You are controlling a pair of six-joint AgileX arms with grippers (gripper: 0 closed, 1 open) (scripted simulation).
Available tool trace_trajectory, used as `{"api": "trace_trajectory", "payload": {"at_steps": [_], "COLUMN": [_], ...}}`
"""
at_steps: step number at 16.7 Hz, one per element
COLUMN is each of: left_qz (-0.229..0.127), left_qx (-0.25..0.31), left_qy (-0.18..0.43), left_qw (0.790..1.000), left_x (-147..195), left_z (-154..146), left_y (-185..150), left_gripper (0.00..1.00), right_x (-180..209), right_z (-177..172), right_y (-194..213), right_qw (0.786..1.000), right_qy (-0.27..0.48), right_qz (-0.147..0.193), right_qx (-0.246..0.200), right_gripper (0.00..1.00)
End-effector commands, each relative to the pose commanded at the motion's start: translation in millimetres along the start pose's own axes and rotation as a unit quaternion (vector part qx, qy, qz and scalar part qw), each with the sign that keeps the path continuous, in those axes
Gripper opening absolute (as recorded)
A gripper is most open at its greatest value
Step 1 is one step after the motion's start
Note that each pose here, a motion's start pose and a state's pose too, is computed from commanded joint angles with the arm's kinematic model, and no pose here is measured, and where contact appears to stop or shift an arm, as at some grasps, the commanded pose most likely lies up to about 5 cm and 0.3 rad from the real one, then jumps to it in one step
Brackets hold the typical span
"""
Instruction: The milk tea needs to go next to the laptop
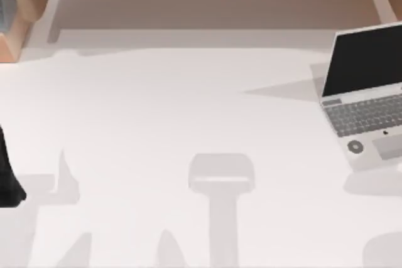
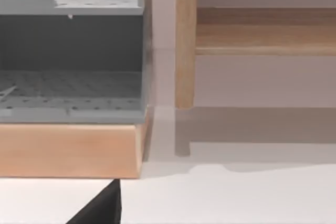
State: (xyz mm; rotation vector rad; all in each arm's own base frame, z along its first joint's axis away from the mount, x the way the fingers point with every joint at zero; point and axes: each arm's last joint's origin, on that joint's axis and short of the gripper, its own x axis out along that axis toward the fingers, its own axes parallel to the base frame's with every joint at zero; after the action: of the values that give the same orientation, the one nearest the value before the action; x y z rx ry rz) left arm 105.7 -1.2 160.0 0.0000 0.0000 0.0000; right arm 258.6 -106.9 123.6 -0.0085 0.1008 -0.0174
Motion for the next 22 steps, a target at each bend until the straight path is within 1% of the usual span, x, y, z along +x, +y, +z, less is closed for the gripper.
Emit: {"api": "trace_trajectory", "payload": {"at_steps": [8,11,14,20,22], "left_qz": [0.000,0.000,0.000,0.000,0.000], "left_qx": [0.000,0.000,0.000,0.000,0.000], "left_qy": [0.000,0.000,0.000,0.000,0.000], "left_qw": [1.000,1.000,1.000,1.000,1.000], "left_x": [0,0,0,0,0], "left_z": [0,0,0,0,0], "left_y": [0,0,0,0,0], "left_gripper": [1.00,1.00,1.00,1.00,1.00], "right_x": [0,-1,-2,-6,-7], "right_z": [1,1,1,-1,-1], "right_y": [-1,2,7,19,21], "right_qw": [1.000,1.000,0.999,0.994,0.992], "right_qy": [-0.001,-0.003,-0.008,-0.010,-0.012], "right_qz": [-0.002,0.009,0.035,0.104,0.119], "right_qx": [0.001,0.005,0.015,0.039,0.044], "right_gripper": [0.00,0.00,0.00,0.00,0.00]}}
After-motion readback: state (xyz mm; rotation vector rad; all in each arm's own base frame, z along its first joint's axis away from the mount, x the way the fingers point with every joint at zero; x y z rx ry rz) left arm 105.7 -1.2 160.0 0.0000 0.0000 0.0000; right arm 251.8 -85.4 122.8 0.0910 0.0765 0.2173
